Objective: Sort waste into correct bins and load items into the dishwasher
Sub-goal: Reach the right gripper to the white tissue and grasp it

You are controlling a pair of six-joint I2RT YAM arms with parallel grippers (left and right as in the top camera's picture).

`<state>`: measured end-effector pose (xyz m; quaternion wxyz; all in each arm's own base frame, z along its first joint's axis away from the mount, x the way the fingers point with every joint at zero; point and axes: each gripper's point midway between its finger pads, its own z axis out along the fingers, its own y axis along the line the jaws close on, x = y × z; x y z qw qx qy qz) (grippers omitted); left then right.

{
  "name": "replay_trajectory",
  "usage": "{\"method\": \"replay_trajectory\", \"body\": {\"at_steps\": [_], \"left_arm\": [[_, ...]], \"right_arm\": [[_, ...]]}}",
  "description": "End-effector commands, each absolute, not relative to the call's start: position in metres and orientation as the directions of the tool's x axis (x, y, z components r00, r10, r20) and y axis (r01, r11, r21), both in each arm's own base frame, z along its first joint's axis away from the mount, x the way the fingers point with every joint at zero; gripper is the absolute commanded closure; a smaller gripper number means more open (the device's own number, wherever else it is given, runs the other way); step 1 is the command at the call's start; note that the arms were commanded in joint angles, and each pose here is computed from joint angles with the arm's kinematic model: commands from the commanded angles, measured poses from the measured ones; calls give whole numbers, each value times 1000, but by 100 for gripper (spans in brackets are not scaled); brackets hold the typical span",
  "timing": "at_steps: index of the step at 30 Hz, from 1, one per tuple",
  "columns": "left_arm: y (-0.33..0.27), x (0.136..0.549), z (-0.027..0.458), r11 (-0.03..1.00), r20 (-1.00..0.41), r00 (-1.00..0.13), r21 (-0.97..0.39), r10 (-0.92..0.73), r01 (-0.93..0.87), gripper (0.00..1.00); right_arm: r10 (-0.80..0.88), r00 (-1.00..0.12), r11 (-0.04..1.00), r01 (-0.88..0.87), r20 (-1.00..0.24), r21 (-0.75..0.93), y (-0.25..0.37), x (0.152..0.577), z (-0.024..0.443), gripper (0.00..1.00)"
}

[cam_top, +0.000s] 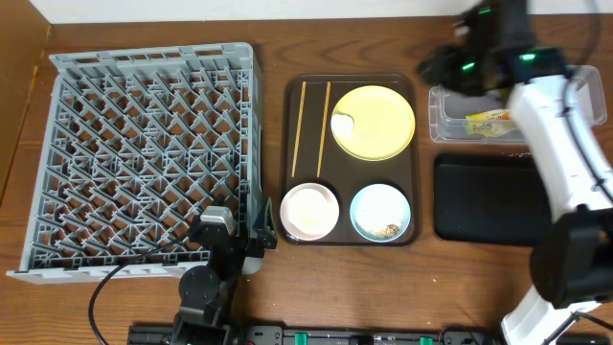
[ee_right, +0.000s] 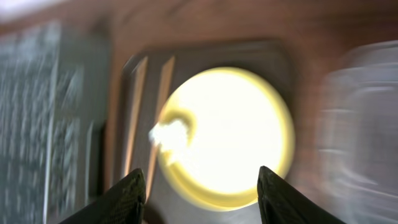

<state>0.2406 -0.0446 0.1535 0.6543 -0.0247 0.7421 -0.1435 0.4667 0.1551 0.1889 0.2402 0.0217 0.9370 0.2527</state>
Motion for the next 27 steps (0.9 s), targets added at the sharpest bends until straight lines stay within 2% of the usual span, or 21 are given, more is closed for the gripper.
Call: {"method": "replay_trajectory", "body": {"at_steps": [1,3,9,13,17,22,23,24,27], "left_arm": [[-45,240,138,961,-959,-187,-240,-213,139,5],[-45,240,138,961,-959,-188,-241,-213,139,5],[-45,240,138,961,-959,-188,-241,-213,139,5],[-45,240,138,961,-959,-188,-241,-213,139,5],[-45,240,138,961,-959,-188,-241,-213,139,5],[-45,240,138,961,-959,-188,-241,-213,139,5],[-45,240,138,961,-959,-188,-241,-213,139,4],[-45,240,138,961,-959,-187,-240,-213,139,5],[-45,240,138,961,-959,-188,-241,-213,139,5]], "right_arm": [[-147,-852,887,-338,-502,315,212,435,179,43],[-211,-842,902,-363,-496,233,232,430,162,39],[-347,-791,916,-401,-503,-2,276,438,98,37],[-356,-794,920,-390,-492,-36,286,453,45,42],[-340,-814,926,-377,-471,-17,285,460,13,46],[-345,-830,907,-415,-438,73,293,453,-1,71],[-346,-831,905,-419,-436,81,295,451,0,85],[-346,-831,904,-420,-435,84,295,450,3,91],[-343,-829,902,-422,-442,92,295,450,13,99]]}}
